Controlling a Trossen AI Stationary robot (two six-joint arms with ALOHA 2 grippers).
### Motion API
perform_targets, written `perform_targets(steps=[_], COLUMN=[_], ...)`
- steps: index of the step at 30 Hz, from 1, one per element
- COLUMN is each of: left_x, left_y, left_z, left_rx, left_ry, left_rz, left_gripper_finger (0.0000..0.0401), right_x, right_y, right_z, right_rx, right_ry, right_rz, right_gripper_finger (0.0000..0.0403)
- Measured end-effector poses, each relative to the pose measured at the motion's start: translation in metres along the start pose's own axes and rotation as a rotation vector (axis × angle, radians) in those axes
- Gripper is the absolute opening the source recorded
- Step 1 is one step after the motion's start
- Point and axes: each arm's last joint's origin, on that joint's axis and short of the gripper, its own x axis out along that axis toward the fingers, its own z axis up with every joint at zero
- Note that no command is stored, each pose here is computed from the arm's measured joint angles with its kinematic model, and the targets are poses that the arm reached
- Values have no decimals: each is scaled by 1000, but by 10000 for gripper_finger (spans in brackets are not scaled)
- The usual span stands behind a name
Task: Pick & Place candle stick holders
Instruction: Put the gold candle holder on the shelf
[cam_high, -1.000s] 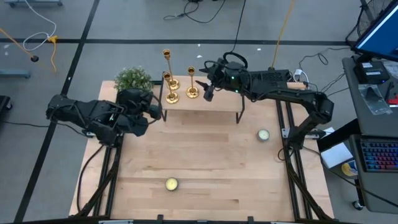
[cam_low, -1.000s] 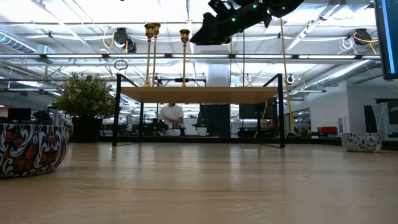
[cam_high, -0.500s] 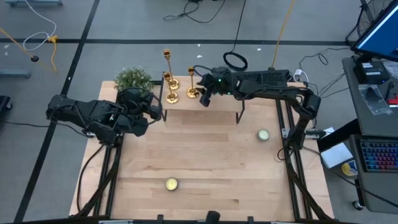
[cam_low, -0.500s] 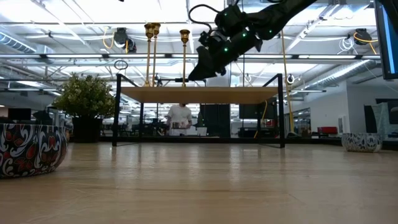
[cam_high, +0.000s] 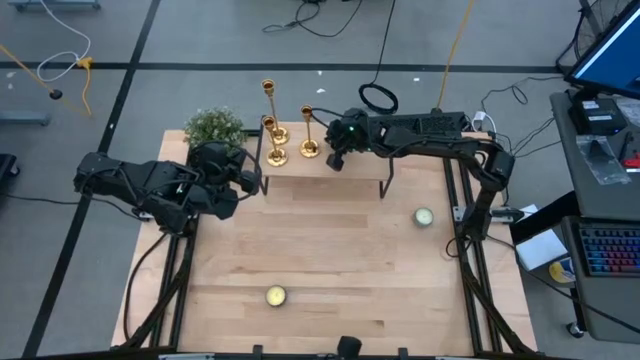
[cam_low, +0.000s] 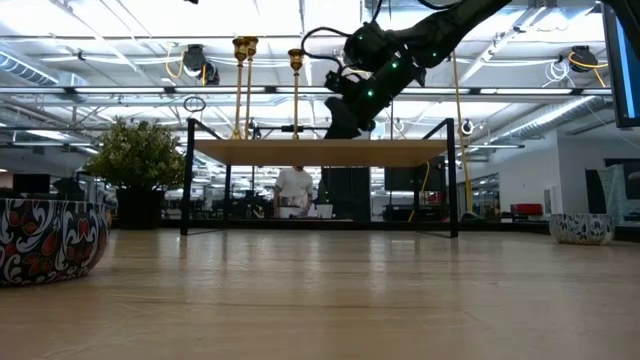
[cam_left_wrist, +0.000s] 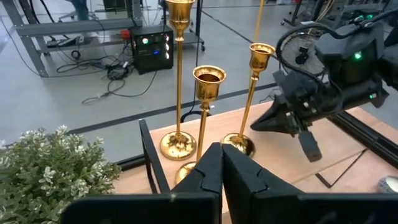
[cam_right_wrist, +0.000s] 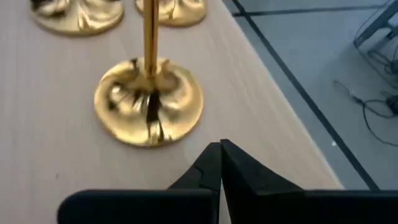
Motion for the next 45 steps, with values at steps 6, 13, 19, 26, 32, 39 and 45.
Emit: perform_targets(steps=[6, 13, 19, 26, 32, 39, 45], left_x=[3, 3, 3, 3, 3, 3, 3], left_y=[1, 1, 1, 1, 1, 1, 1], left_z=[1, 1, 1, 1, 1, 1, 1], left_rx=[-9, -9, -9, -7, 2, 2, -3], left_ry=[-2, 3, 4, 4, 4, 4, 3], left_rz=[16, 15, 14, 14, 14, 14, 12], left_gripper_finger=[9, 12, 3, 12, 6, 4, 14], right_x=[3, 4, 13, 15, 14, 14, 26], right_y=[2, 3, 7, 7, 11, 14, 19], right_z=[-3, -2, -4, -2, -1, 4, 2], right_rx=[6, 19, 59, 59, 73, 62, 64], right_ry=[16, -5, -15, -46, -60, -105, -143], right_rz=[10, 58, 88, 84, 137, 145, 194], right_gripper_finger=[1, 1, 1, 0, 0, 0, 0])
